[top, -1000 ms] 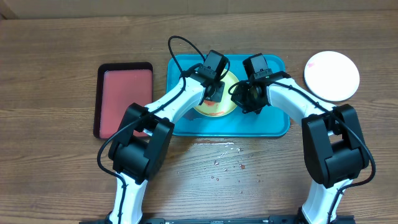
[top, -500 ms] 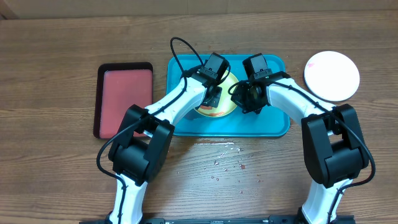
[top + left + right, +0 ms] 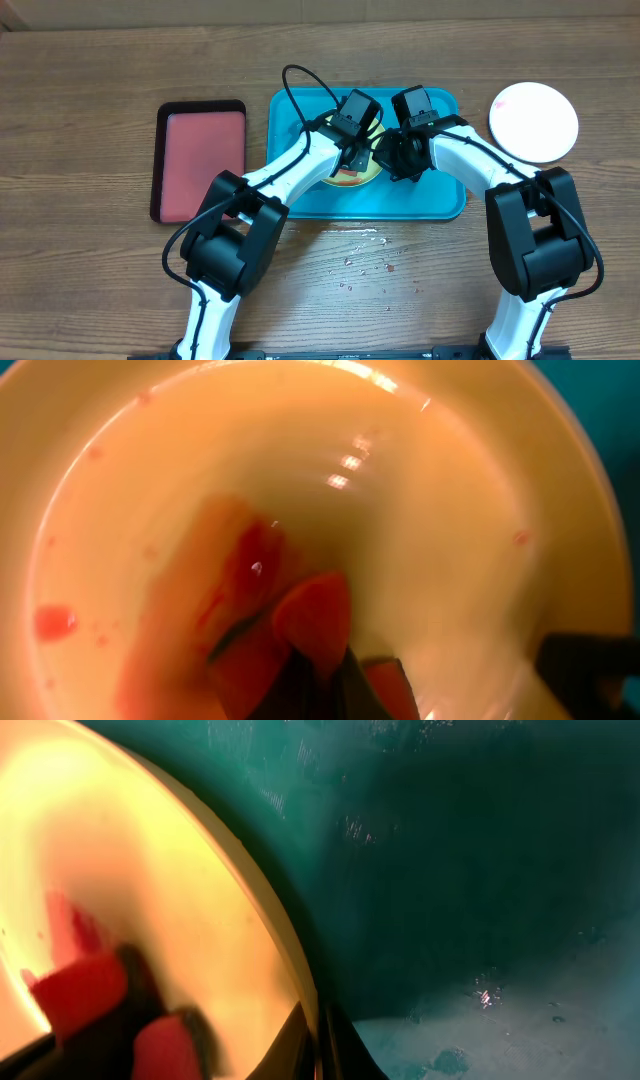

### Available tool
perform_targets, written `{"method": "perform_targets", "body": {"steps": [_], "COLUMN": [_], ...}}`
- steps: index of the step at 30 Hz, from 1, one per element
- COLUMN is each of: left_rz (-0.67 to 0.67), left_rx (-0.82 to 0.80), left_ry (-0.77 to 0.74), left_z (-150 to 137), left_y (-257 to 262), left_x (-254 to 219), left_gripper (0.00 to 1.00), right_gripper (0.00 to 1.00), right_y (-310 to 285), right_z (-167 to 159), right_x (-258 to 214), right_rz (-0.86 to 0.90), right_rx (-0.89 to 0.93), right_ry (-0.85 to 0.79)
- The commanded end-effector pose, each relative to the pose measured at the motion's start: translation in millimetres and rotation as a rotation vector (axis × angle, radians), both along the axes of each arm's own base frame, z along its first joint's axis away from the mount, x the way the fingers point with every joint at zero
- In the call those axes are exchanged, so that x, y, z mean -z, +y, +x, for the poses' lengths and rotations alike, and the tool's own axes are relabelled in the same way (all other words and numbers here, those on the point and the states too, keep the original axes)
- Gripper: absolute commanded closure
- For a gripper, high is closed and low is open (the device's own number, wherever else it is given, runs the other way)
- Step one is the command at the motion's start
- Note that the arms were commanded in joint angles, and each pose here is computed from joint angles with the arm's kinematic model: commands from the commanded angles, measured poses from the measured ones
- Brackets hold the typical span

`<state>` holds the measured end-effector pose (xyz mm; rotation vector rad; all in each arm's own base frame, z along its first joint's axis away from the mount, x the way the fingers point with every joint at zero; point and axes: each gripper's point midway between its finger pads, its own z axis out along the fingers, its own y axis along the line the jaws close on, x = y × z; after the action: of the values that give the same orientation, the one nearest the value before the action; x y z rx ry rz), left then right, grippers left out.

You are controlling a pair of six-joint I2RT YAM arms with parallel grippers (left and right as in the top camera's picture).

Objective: Clean dirty plates on tray and stack at the side
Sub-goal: 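Scrub the yellow plate with the sponge while the right gripper holds its rim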

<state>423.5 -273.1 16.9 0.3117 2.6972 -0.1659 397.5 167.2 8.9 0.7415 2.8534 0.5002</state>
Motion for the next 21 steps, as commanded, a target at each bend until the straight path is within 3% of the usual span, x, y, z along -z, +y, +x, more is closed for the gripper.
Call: {"method": "perform_targets", "body": {"steps": [1, 13, 21], "left_rz": [-0.005, -0.078, -0.104], "left_rx": [-0.002, -0.125, -0.203], "left_ry": [0.061, -0.109, -0.135], "left_z": [-14, 47, 67], "left_y": [-7, 14, 39], "left_x": [36, 21, 17], "left_gripper": [0.96, 0.96, 0.96], "right_gripper": [0.96, 0.96, 0.96], "right_y": [2, 0, -1], "right_z": [0, -5, -8], "right_x": [3, 5, 6], "right_rz": [0.017, 0.010, 0.003], "right_rx": [0.017, 0.017, 0.013], "right_ry": [0.011, 0.029, 0.044]}}
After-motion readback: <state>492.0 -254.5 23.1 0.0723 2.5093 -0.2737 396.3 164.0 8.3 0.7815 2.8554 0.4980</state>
